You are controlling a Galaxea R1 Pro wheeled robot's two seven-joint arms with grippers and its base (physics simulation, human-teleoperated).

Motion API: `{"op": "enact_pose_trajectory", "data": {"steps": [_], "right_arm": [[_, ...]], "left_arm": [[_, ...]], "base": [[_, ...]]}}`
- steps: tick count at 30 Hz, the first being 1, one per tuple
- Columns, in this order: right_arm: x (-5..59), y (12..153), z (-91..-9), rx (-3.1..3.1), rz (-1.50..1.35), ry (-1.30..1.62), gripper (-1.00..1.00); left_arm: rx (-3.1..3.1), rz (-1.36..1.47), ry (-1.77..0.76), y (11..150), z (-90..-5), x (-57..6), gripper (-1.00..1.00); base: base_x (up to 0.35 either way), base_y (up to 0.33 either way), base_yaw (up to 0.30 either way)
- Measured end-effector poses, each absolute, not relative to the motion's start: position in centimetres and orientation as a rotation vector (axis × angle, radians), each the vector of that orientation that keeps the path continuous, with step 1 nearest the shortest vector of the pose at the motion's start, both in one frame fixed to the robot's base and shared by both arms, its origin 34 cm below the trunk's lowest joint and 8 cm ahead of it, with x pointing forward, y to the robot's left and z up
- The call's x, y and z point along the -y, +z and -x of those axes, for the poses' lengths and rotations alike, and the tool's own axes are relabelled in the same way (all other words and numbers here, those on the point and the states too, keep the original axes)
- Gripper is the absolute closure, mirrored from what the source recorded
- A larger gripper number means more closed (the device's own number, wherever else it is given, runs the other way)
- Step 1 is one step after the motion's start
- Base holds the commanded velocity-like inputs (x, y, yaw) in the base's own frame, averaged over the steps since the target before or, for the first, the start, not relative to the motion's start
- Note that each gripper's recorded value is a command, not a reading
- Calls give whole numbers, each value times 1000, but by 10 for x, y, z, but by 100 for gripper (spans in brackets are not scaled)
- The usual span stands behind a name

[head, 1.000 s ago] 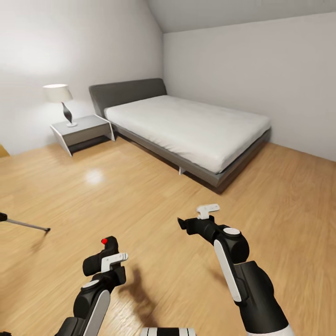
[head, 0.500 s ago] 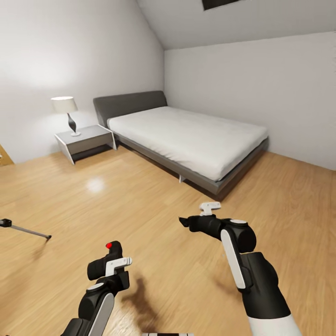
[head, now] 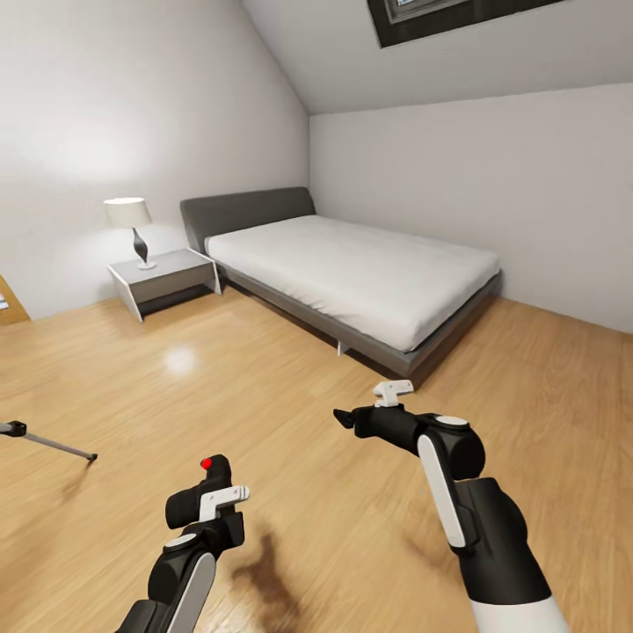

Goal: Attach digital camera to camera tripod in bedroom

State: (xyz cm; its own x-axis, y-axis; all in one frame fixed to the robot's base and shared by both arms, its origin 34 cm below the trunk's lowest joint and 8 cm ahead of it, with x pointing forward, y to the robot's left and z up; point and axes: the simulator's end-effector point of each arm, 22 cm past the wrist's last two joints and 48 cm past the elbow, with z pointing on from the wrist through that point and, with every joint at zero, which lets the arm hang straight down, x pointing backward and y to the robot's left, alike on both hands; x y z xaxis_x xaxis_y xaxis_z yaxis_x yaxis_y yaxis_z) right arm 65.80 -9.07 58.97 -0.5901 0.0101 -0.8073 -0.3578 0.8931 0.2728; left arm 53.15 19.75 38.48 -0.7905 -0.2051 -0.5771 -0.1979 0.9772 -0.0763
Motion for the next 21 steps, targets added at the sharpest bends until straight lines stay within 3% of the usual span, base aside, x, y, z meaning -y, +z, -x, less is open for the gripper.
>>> {"op": "enact_pose_trajectory", "data": {"steps": [8, 21], "right_arm": [[94, 591, -660, -2138, 254, 511, -100], [96, 592, -661, -2132, 248, 507, -100]], "left_arm": [[-2503, 282, -15, 385, -532, -199, 100], [-2501, 284, -8, 385, -532, -202, 100]], "base": [[102, 0, 0], [313, -12, 46]]}}
